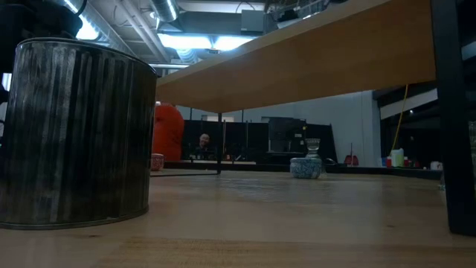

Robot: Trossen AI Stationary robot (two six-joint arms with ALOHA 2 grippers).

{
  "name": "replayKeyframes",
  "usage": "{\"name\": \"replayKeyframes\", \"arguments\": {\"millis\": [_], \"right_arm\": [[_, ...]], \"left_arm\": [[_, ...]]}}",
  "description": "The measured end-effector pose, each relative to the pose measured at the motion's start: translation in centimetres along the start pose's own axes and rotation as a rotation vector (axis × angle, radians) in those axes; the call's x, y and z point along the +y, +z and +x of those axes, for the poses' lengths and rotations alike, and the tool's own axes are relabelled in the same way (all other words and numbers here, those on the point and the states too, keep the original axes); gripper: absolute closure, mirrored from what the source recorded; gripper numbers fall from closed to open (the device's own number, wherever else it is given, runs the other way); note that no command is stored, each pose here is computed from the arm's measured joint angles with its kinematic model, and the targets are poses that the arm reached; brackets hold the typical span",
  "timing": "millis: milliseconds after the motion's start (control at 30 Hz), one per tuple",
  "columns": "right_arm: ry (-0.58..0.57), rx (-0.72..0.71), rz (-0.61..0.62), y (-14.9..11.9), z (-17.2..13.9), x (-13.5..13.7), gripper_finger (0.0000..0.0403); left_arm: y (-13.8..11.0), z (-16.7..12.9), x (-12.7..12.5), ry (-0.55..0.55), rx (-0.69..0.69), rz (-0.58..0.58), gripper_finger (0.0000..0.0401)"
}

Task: Pick & Place candle stick holders
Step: Put the top silver scented candle can on the shelf

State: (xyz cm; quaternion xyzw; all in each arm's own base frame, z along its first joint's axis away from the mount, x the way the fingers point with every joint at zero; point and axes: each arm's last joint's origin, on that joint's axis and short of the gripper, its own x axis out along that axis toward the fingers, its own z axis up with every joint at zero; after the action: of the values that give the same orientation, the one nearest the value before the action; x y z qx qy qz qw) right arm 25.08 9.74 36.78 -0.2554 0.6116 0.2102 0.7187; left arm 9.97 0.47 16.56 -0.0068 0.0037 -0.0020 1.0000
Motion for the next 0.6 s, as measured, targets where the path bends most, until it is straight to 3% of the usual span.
{"name": "replayKeyframes", "arguments": {"millis": [600], "right_arm": [[0.01, 0.018, -0.033, 0.56, 0.6, 0.18, 0.0036]], "left_arm": [[0.0, 0.0, 0.0, 0.0, 0.0, 0.0, 0.0397]]}}
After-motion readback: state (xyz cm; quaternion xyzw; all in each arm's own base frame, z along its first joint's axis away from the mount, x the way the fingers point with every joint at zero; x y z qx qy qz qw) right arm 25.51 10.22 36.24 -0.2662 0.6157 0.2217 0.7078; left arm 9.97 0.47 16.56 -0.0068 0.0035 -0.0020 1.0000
